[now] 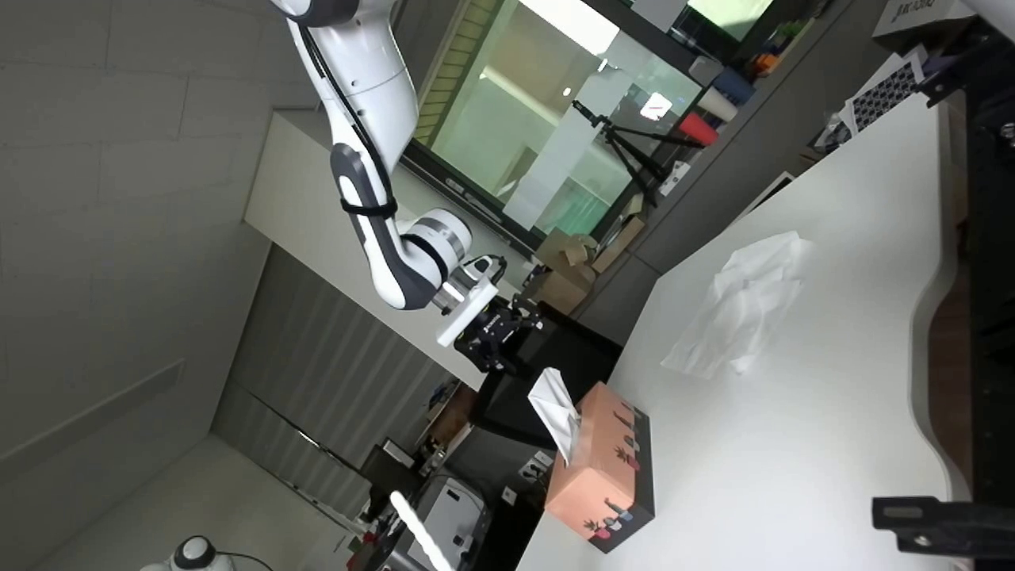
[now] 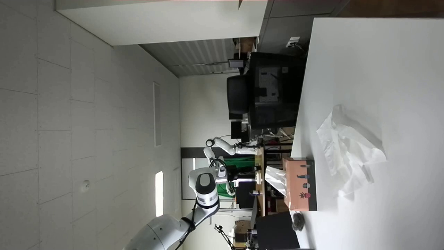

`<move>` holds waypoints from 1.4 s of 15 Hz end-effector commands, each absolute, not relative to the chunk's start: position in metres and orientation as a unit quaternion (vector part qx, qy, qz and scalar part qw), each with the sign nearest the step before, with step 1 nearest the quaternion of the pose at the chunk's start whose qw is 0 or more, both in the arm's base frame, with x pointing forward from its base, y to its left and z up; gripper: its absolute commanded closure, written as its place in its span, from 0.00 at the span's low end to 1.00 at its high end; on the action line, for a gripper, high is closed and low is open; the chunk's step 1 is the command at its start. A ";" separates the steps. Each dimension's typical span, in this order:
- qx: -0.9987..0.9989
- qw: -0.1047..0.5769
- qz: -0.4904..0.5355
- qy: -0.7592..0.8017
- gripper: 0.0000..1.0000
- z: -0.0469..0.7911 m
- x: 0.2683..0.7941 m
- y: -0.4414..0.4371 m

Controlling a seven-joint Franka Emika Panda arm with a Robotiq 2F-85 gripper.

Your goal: Remove one tissue square from the tissue box

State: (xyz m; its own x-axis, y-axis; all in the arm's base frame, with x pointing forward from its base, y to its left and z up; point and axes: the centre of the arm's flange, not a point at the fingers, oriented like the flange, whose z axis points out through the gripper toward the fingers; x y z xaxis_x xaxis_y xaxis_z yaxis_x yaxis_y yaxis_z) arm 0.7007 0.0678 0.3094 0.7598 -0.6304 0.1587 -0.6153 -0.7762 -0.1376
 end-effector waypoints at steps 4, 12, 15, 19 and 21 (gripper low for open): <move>-0.937 0.038 -0.098 0.332 0.00 0.309 0.701 0.068; -0.937 0.038 -0.098 0.332 0.00 0.309 0.701 0.068; -0.930 0.038 -0.105 0.351 0.00 0.308 0.706 0.067; -0.897 0.040 -0.119 0.423 0.00 0.300 0.724 0.067; -0.875 0.039 -0.120 0.468 0.00 0.293 0.733 0.068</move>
